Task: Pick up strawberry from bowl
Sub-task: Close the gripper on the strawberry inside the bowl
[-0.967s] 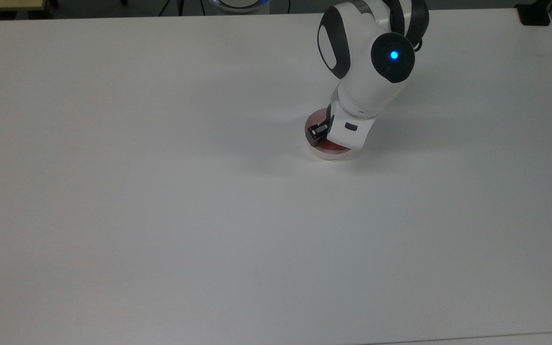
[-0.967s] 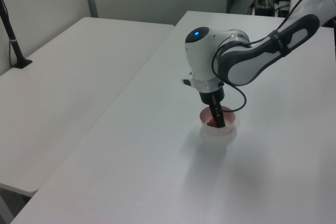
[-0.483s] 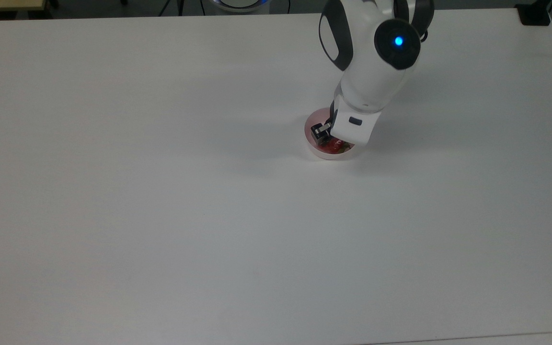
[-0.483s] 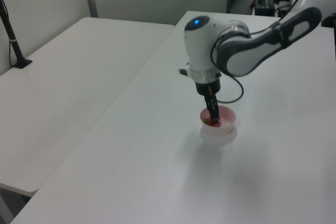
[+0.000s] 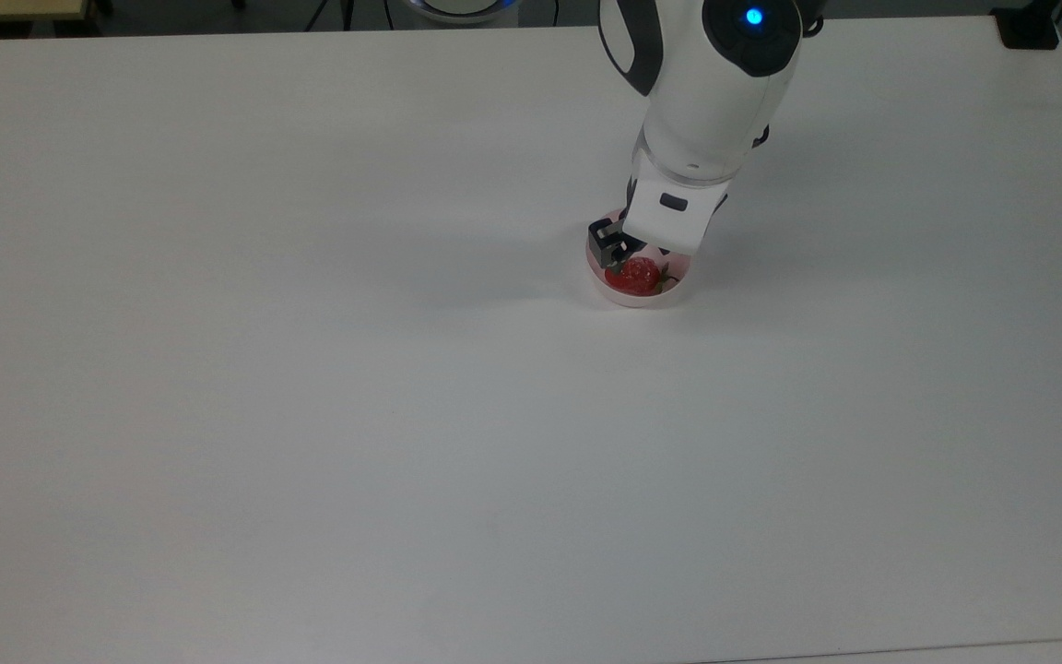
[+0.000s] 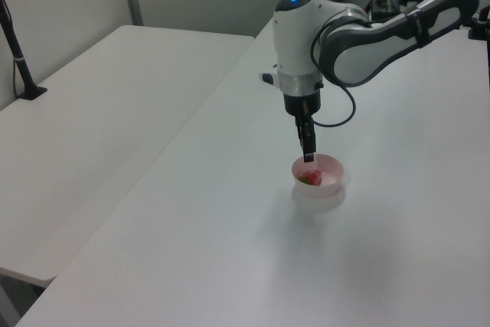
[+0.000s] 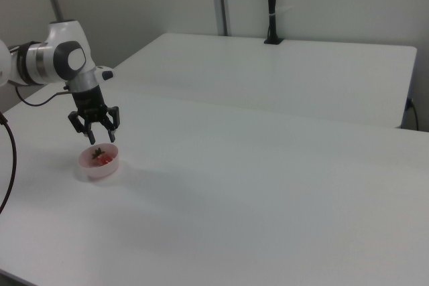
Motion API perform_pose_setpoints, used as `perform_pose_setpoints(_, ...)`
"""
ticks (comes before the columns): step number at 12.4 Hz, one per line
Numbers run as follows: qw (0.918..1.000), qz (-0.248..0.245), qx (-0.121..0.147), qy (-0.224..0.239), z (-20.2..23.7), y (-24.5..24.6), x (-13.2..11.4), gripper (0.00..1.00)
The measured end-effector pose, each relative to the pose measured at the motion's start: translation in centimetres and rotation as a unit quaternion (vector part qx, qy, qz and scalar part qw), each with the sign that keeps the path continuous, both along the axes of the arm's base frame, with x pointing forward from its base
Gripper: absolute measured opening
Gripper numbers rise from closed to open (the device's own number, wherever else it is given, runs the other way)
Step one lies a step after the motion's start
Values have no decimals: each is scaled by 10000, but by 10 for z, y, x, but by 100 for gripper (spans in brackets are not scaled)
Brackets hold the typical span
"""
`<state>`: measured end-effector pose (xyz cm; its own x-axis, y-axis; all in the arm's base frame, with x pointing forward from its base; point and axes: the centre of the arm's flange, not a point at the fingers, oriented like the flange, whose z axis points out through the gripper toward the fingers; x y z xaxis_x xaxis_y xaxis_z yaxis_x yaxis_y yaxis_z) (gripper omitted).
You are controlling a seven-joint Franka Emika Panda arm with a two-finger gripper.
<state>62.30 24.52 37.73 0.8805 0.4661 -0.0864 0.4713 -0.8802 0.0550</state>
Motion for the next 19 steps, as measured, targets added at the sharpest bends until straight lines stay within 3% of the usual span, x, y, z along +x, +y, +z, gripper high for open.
perform_pose_setpoints(4,9996,207,-51,190,-23,9,-5,73)
perform_pose_setpoints(8,9974,557,-164,429,-53,12,-8,74)
perform_pose_setpoints(10,9967,629,-208,479,-60,17,-11,71)
perform_pose_setpoints(11,9965,640,-211,484,-61,18,-12,59)
perform_pose_setpoints(15,9965,652,-218,474,-61,18,-12,47)
perform_pose_setpoints(19,9966,658,-214,453,-59,19,-11,46)
